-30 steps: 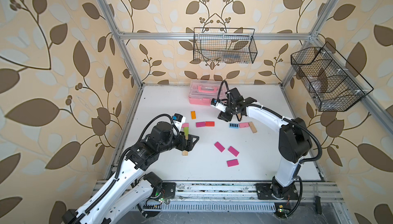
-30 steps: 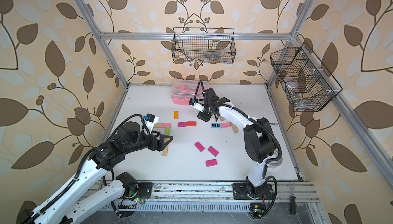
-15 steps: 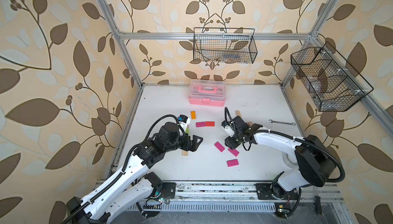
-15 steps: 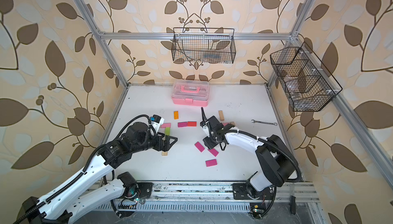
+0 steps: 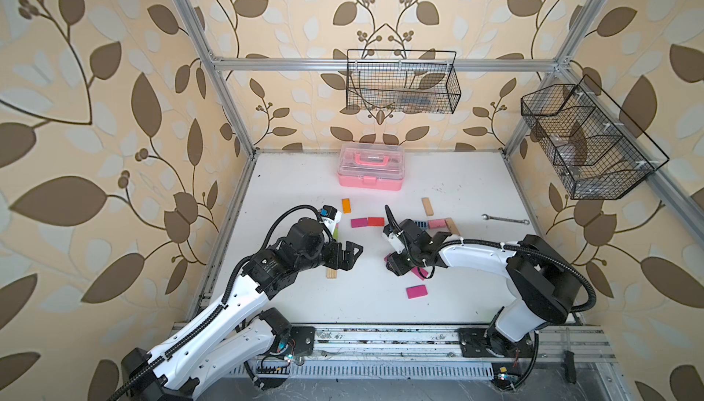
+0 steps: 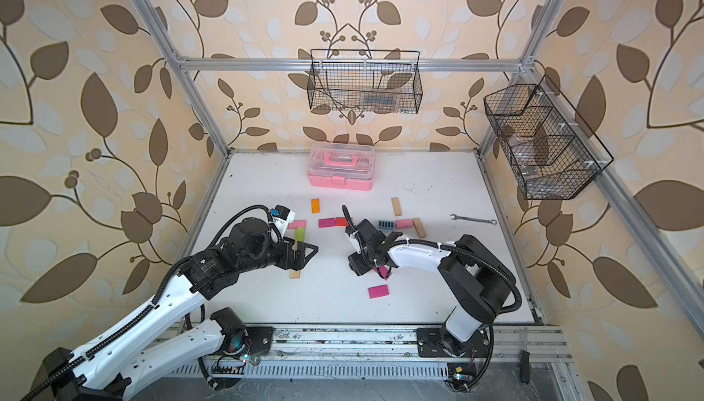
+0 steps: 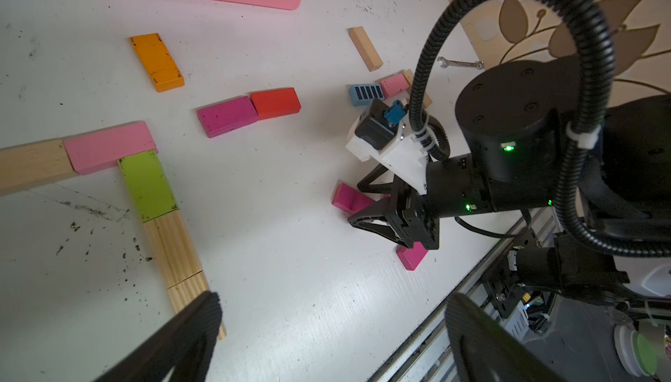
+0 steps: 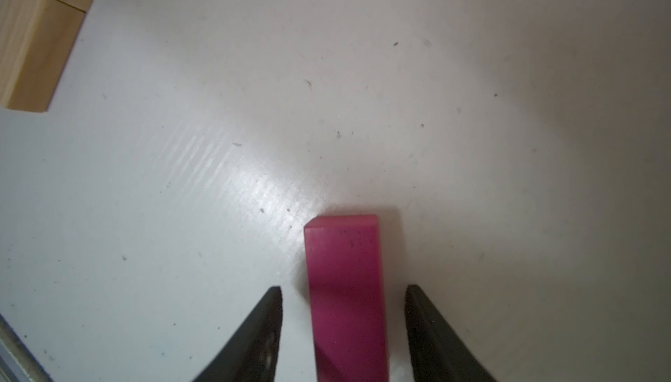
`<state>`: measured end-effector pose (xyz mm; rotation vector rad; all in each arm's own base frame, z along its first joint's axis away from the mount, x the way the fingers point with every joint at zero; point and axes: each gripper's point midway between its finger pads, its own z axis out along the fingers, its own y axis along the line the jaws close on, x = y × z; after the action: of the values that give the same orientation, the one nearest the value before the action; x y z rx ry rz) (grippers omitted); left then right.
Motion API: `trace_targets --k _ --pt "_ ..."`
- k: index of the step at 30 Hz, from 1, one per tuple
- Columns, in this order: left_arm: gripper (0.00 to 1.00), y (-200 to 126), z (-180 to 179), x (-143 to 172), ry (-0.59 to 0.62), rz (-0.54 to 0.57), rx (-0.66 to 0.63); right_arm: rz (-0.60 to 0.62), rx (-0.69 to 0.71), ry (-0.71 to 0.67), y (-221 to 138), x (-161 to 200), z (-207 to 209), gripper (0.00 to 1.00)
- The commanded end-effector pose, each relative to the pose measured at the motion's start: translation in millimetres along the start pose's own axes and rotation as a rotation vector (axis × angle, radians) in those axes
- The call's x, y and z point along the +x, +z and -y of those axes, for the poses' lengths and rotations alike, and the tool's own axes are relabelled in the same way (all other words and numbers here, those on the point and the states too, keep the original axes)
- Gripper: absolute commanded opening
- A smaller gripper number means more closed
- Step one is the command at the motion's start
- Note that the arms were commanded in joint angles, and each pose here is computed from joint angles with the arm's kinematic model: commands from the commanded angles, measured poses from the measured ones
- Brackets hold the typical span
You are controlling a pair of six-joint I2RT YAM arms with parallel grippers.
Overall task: Assemble the number 7 with building blocks
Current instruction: Pick up the building block from the center of the board.
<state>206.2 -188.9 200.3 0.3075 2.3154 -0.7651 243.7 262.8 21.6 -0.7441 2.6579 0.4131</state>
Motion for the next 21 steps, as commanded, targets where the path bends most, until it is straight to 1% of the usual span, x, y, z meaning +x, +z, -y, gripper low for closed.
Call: trace_targets --k 1,5,11,17,19,21 --pt "0.99 -11.5 3.6 -14.3 0.022 0.049 -0.011 -0.007 0.049 0.024 1.8 -3.6 2.2 0.5" --pt "0.99 -15.4 5.1 -15.6 0.026 0.064 -0.004 -0.035 0.112 0.01 2.1 -3.2 1.3 0.4" --pt "0.99 -23.6 6.1 -19.5 0.025 0.098 -0.001 -0.091 0.216 0.017 5.5 0.9 2.0 0.31" --pt "0.99 -54.4 -6.4 -22.0 0.028 0.148 -0.09 -0.107 0.212 0.054 10.6 -2.4 -7.0 0.3" --pt "0.99 -66.2 -10.4 -20.3 0.035 0.171 -0.109 -0.087 0.192 0.083 12.6 -11.2 -10.7 0.3" --pt "0.99 -75.5 -13.4 -17.7 0.039 0.19 -0.12 -0.073 0.174 0.152 15.1 -23.6 -10.2 0.27"
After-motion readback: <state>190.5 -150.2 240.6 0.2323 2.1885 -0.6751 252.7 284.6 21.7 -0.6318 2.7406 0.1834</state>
